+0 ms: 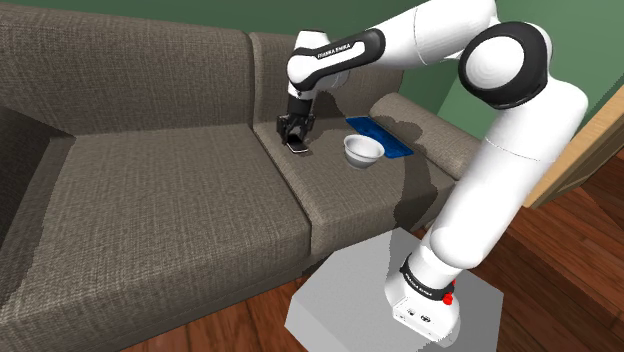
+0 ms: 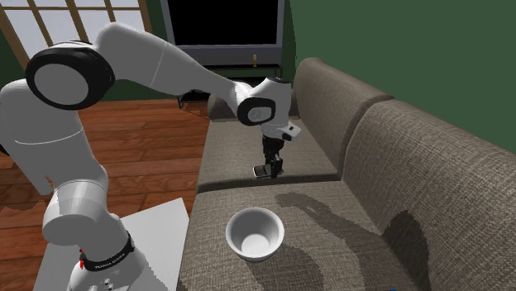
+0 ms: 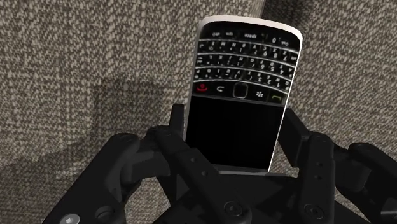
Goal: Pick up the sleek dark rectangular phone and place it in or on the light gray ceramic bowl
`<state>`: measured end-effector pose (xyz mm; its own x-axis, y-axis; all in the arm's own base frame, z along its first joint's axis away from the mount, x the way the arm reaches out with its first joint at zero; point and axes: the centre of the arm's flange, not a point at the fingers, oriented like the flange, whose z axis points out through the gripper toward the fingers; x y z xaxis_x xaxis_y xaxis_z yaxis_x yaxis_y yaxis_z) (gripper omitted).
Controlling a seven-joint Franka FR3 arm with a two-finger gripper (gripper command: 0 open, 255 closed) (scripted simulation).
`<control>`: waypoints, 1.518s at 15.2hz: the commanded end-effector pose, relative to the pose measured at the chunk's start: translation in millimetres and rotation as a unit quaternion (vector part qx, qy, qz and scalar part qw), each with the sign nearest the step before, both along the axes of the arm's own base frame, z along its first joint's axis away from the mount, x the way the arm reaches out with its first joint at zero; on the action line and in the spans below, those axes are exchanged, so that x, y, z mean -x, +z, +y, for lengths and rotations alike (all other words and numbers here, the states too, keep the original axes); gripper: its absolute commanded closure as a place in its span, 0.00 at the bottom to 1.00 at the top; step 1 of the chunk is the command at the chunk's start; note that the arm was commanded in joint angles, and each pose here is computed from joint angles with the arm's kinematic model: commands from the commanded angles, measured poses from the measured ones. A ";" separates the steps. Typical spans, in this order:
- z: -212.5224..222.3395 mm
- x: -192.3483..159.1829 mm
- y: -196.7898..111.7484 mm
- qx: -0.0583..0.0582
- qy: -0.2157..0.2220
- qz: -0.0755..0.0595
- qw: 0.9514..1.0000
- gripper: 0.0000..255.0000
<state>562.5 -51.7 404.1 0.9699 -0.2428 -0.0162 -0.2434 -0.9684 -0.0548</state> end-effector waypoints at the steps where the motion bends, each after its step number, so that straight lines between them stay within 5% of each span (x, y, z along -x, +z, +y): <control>1: 0.5 -0.4 11.1 0.000 0.000 0.000 1.000 1.00; 16: 0.5 -0.3 87.7 0.000 0.000 0.000 1.000 1.00; 23: -70.9 58.2 89.7 0.000 0.000 0.000 1.000 1.00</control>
<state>513.4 -111.4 492.5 0.9697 -0.2439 -0.0166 -0.2444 -0.9682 -0.0542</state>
